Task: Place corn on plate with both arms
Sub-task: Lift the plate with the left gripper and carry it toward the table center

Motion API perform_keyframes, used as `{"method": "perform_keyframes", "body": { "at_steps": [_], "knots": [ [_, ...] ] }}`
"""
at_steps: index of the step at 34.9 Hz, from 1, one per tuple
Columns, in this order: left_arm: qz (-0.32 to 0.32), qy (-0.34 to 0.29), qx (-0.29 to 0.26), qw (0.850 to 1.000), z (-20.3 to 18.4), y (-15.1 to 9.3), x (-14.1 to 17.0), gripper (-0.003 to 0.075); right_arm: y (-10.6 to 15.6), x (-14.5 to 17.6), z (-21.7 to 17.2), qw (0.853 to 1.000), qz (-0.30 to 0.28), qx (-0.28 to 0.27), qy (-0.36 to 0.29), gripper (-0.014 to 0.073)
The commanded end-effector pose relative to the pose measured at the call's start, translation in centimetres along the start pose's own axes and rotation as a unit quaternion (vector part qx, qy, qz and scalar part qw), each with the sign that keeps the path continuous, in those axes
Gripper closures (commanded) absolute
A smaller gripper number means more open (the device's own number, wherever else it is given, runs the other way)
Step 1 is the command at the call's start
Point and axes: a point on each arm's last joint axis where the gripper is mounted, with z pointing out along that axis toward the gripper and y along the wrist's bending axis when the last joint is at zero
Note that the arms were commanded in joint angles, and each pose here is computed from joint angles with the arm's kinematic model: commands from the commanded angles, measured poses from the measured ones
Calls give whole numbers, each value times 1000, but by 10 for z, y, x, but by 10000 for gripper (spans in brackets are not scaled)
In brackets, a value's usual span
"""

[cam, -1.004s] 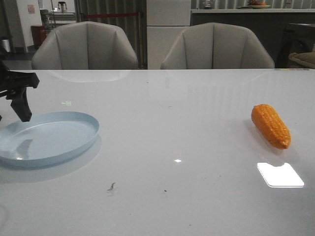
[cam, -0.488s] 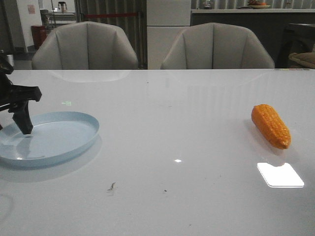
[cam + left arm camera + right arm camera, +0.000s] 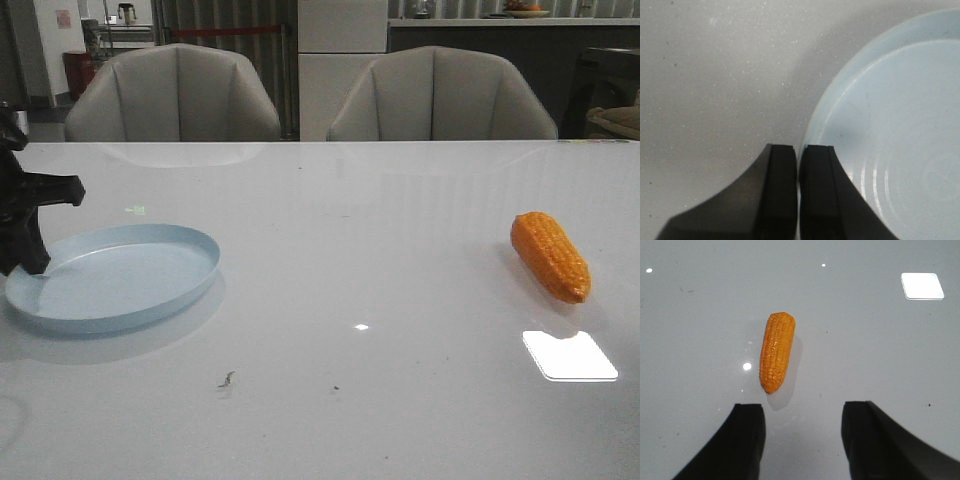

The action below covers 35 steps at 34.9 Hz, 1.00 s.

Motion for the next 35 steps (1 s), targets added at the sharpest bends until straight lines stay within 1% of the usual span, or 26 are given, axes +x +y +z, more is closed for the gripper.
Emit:
{"method": "perform_keyframes", "body": {
  "at_steps": [1, 7, 12, 17, 22, 28, 33, 35],
  "knots": [
    [-6, -56, 5, 998, -24, -3, -16, 627, 1, -16, -5, 999, -4, -1, -51, 138],
    [-4, -65, 8, 998, -32, -5, -26, 627, 1, -16, -5, 999, -4, -1, -51, 138],
    [-2, -87, 17, 996, -50, -10, -45, 627, 1, -16, -5, 999, -4, -1, -51, 138],
    [-15, -109, 53, 992, -78, -21, -68, 627, 1, -16, -5, 999, -4, -1, -51, 138],
    [-29, -108, 93, 989, -94, -32, -76, 627, 1, -16, -5, 999, -4, -1, -51, 138],
    [-9, -79, 146, 986, -98, -59, -71, 627, 1, -16, -5, 999, -4, -1, -51, 138],
    [40, -43, 170, 984, -96, -95, -57, 627, 1, -16, -5, 999, -4, -1, -51, 138],
    [51, -38, 176, 982, -96, -106, -54, 627, 1, -16, -5, 999, -4, -1, -51, 138]
  ]
}}
